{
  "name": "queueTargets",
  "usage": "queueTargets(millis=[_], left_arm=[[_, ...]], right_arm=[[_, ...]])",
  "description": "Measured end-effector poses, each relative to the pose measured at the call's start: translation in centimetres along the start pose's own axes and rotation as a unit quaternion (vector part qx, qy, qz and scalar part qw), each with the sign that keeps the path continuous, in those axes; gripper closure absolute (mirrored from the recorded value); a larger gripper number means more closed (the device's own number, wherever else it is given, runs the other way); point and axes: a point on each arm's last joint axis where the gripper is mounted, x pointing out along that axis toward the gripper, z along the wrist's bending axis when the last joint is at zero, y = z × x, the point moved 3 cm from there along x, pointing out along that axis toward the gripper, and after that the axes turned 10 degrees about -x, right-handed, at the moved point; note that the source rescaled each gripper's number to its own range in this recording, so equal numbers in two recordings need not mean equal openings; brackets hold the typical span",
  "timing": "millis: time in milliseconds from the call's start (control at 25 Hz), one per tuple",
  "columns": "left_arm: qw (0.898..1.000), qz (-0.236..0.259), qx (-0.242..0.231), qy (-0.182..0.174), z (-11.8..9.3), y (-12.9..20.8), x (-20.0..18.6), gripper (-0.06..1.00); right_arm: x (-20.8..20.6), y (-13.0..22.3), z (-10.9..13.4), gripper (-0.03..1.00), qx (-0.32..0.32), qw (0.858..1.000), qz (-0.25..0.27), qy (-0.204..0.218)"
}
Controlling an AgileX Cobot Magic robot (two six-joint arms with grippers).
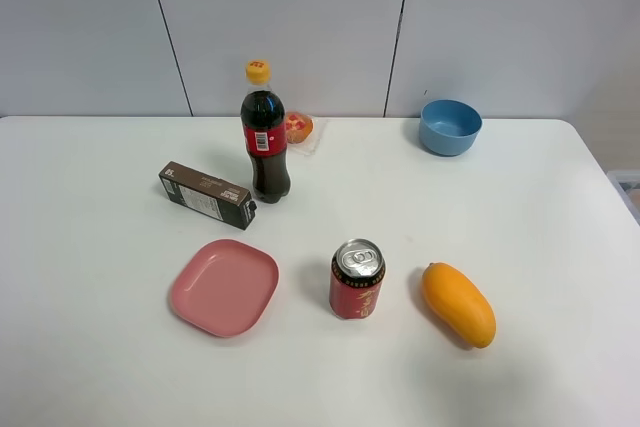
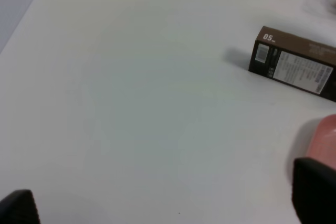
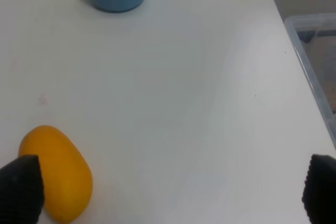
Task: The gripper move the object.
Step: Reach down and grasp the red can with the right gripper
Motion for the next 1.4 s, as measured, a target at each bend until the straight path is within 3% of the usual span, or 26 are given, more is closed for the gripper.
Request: queueTargets(millis=[200, 360, 480, 680, 800, 1080, 1400], left_arm=[[1.0, 0.0, 0.0, 0.0, 0.0, 0.0, 0.0, -0.06], [1.0, 0.0, -0.001, 0.0, 0.0, 0.0, 0.0, -0.06], [1.0, 0.0, -0.001, 0.0, 0.0, 0.0, 0.0, -0.06], [1.0, 0.0, -0.001, 0.0, 0.0, 0.0, 0.0, -0.06], [1.0, 0.0, -0.001, 0.0, 0.0, 0.0, 0.0, -0.06], [1.0, 0.0, -0.001, -0.001, 0.0, 0.0, 0.0, -0.06], [1.0, 0.0, -0.001, -0.001, 0.0, 0.0, 0.0, -0.06]], right_arm=[[-0.1, -0.2, 0.1, -0.03, 0.003, 1.0, -0.008, -0.005], [-1.6, -2.5, 0.0, -0.03, 0.011, 0.997, -0.075, -0.009], [-3.2, -5.4, -0.4, -0.03, -0.006, 0.994, -0.108, -0.004], [-4.1, -12.0, -1.0, -0.03, -0.065, 0.991, -0.112, -0.007], [-3.1, -16.1, -1.0, -0.03, -0.076, 0.992, -0.098, -0.028], [3.2, -22.9, -0.5, -0.03, -0.121, 0.988, -0.005, -0.092], [13.2, -25.0, 2.0, -0.03, -0.139, 0.966, 0.102, -0.194]])
